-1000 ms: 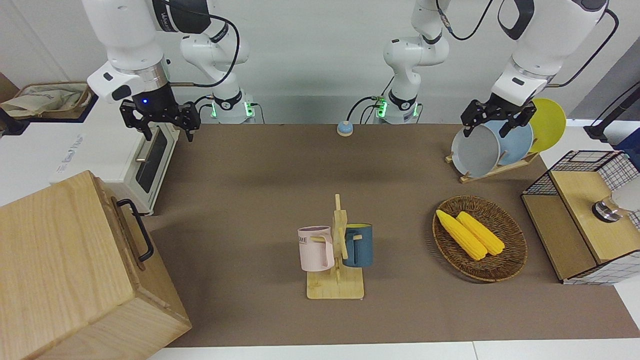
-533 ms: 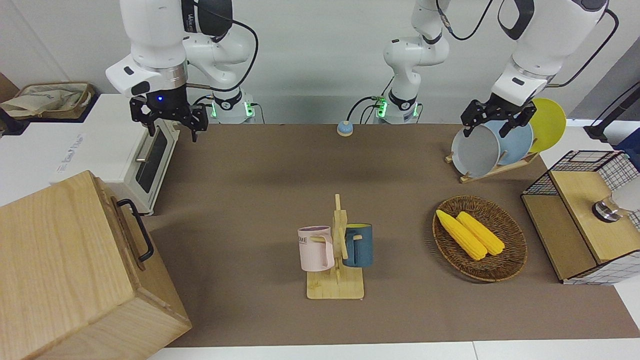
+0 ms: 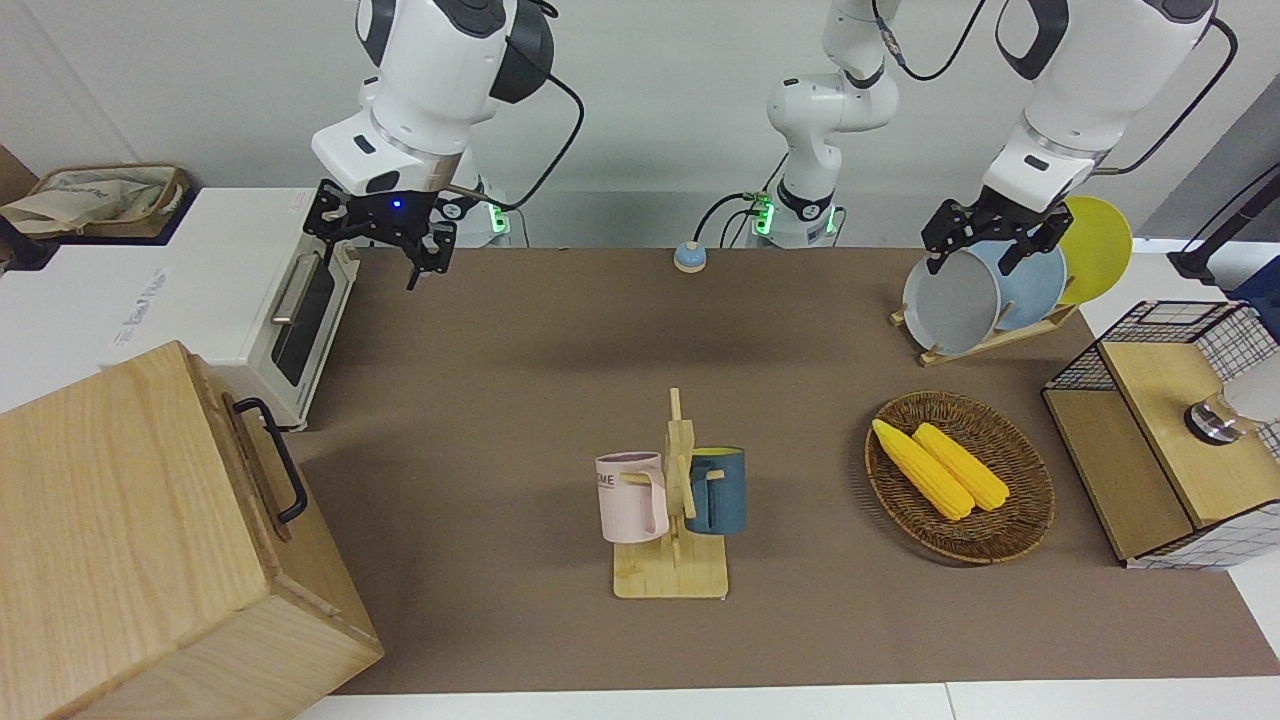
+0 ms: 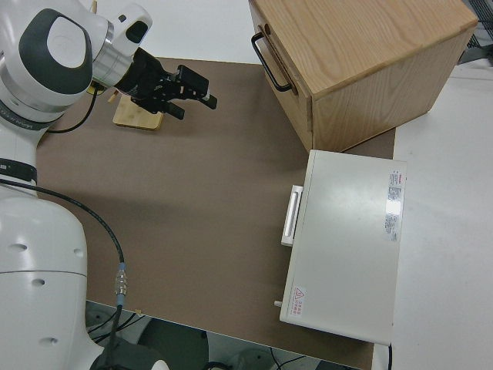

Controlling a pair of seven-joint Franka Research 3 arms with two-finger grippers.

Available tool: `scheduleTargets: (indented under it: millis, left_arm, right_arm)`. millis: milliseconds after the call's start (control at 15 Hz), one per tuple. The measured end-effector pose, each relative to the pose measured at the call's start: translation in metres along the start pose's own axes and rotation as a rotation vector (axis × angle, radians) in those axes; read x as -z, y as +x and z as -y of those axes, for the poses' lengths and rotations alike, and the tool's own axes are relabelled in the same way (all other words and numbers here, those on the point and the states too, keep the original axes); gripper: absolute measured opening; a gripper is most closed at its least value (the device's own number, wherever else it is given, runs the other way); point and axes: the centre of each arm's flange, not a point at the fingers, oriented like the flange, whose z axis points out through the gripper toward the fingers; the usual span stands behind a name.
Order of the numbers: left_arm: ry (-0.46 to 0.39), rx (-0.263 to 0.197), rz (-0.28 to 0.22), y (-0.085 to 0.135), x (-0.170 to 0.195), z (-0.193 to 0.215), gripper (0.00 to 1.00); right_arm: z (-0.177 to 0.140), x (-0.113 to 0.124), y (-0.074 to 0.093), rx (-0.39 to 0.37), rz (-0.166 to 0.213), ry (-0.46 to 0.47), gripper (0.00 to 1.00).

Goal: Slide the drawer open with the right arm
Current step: 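Raise the right arm and reach the right gripper toward the drawer handle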

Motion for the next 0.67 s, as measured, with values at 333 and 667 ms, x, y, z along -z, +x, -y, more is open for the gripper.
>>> scheduleTargets:
  millis: [333, 667]
  left_arm:
    - [0.000, 0.000, 0.000, 0.000, 0.000, 0.000, 1.00]
    - [0.000, 0.000, 0.000, 0.000, 0.000, 0.000, 1.00]
  right_arm:
    - [0.041, -0.023, 0.010, 0.077, -0.020, -0.223, 0.99]
    - [0.070, -0.038, 0.017, 0.158, -0.068, -0.401, 0.99]
